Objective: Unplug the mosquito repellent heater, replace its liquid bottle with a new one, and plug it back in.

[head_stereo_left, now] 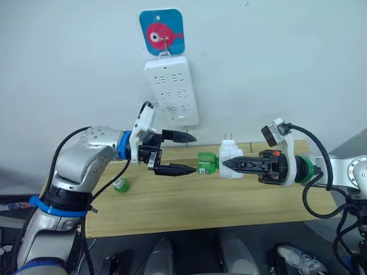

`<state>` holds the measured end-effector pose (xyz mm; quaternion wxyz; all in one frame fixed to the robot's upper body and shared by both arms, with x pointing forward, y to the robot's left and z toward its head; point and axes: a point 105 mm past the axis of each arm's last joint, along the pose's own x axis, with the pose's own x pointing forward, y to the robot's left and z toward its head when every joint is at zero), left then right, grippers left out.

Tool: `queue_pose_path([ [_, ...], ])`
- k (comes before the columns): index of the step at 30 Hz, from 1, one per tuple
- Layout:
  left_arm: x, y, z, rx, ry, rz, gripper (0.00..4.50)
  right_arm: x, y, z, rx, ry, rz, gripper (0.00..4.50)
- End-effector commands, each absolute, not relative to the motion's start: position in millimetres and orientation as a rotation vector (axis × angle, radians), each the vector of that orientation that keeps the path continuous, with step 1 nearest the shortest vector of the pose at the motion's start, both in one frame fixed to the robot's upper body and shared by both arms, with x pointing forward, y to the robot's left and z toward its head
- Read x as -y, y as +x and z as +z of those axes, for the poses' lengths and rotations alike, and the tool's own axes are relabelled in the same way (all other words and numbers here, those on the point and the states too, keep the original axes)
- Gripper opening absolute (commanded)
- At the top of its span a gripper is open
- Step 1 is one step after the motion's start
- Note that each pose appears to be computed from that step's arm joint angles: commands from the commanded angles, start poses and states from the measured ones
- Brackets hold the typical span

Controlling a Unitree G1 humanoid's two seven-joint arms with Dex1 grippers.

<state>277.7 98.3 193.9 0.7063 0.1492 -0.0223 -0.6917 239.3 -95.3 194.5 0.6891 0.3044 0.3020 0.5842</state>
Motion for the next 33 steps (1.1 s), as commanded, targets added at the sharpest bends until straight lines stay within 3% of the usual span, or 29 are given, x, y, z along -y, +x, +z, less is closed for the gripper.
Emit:
queue_pose_path([
  [1, -96, 272, 196, 0.276, 0.558, -1.524, 4.50, 93, 232, 208, -0.630, 0.671, 1.370, 3.03],
  [6, -93, 270, 202, 0.554, 0.628, -1.429, 4.50, 93, 233, 209, -0.626, 0.668, 1.368, 3.03],
  [17, -89, 255, 200, 0.685, 0.619, -1.450, 4.50, 93, 237, 211, -0.617, 0.667, 1.358, 3.03],
  [20, -84, 255, 201, 0.702, 0.613, -1.454, 3.95, 93, 237, 212, -0.615, 0.666, 1.358, 3.03],
  [26, -76, 253, 205, 0.718, 0.594, -1.455, 2.21, 91, 238, 213, -0.611, 0.665, 1.359, 3.03],
  [31, -74, 250, 209, 0.689, 0.575, -1.465, 2.20, 91, 238, 213, -0.609, 0.666, 1.357, 3.03],
  [33, -74, 255, 207, 0.540, 0.487, -1.489, 2.20, 91, 239, 213, -0.608, 0.665, 1.354, 3.03],
])
